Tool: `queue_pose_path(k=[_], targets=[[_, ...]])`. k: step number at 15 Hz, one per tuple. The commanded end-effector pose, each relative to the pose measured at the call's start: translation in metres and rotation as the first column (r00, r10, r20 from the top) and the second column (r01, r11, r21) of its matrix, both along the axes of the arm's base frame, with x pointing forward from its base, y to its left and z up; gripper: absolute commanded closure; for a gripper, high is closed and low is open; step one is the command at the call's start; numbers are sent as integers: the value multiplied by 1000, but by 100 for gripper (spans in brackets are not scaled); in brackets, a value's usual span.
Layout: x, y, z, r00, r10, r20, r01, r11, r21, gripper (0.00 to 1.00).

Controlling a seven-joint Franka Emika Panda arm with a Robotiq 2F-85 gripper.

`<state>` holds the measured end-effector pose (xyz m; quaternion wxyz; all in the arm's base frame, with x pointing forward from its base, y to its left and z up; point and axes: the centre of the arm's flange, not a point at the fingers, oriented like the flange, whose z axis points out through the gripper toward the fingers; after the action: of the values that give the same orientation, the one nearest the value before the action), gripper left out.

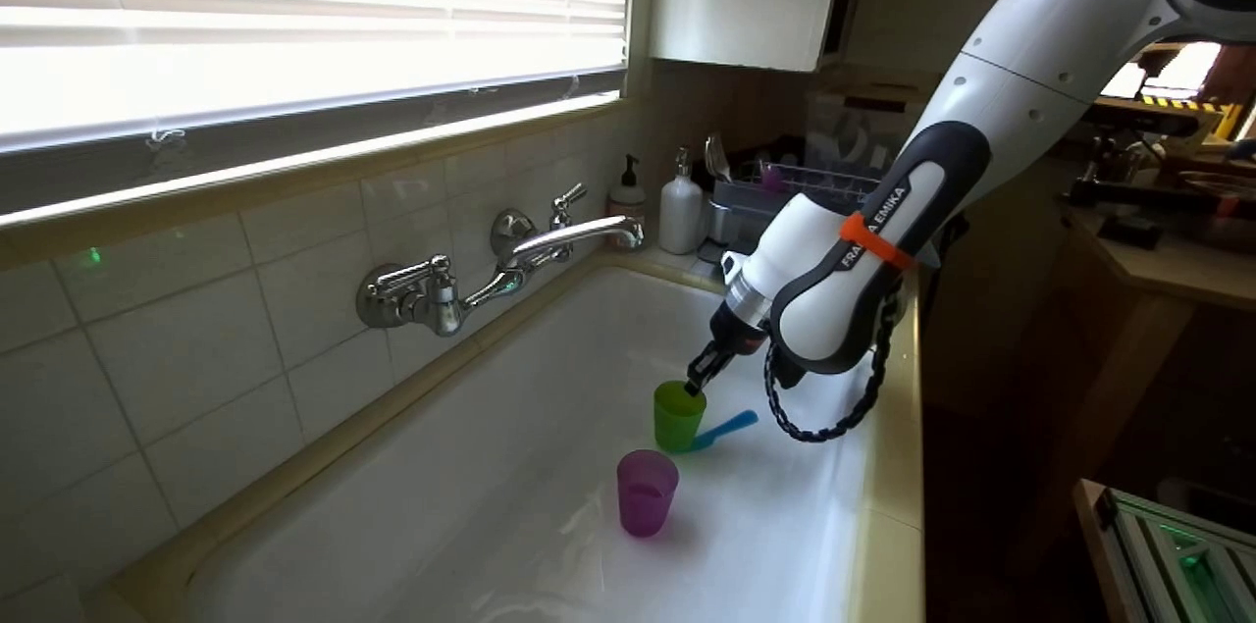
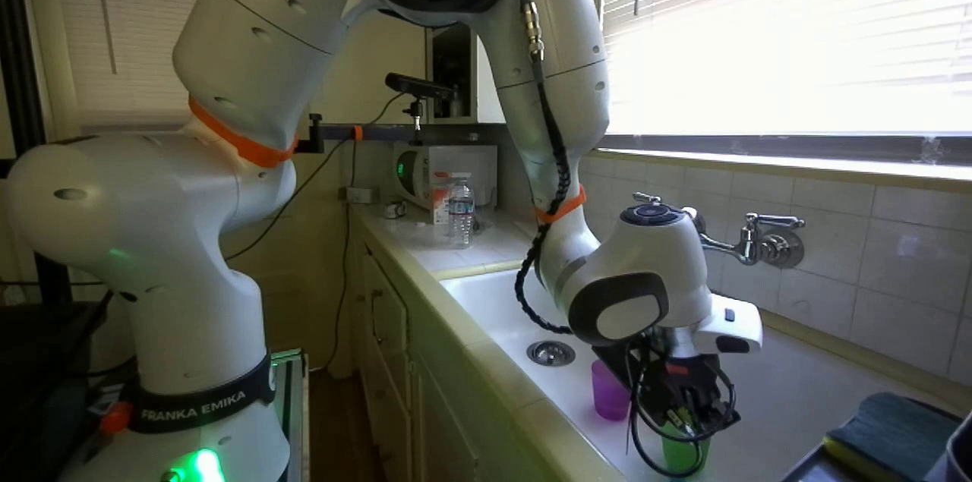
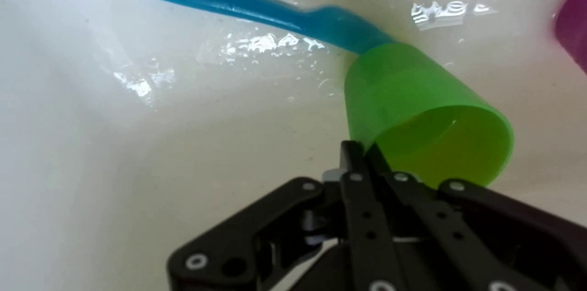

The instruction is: Move the purple cup to the left, then pour the water from the green cup into the purple cup

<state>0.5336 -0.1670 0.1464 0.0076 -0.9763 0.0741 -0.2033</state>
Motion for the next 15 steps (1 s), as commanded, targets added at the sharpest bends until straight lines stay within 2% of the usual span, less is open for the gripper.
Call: queue_pose_path(k=[1,5,6,7,8,15], targets=[[6,-5,-6,1000,-16,-4,16,999,28,99],[7,-4,-11,1000,-12,-8,12,999,30,99],[8,-4,-10,1000,-14,-7,14,999,30,71],[8,-4,-8,1000,-14,-6,14,999,29,70],[9,-4,-7,1000,-14,-4,14,1000,27,65],[10,0,2,1000,-5,8,5,1000,20,13]])
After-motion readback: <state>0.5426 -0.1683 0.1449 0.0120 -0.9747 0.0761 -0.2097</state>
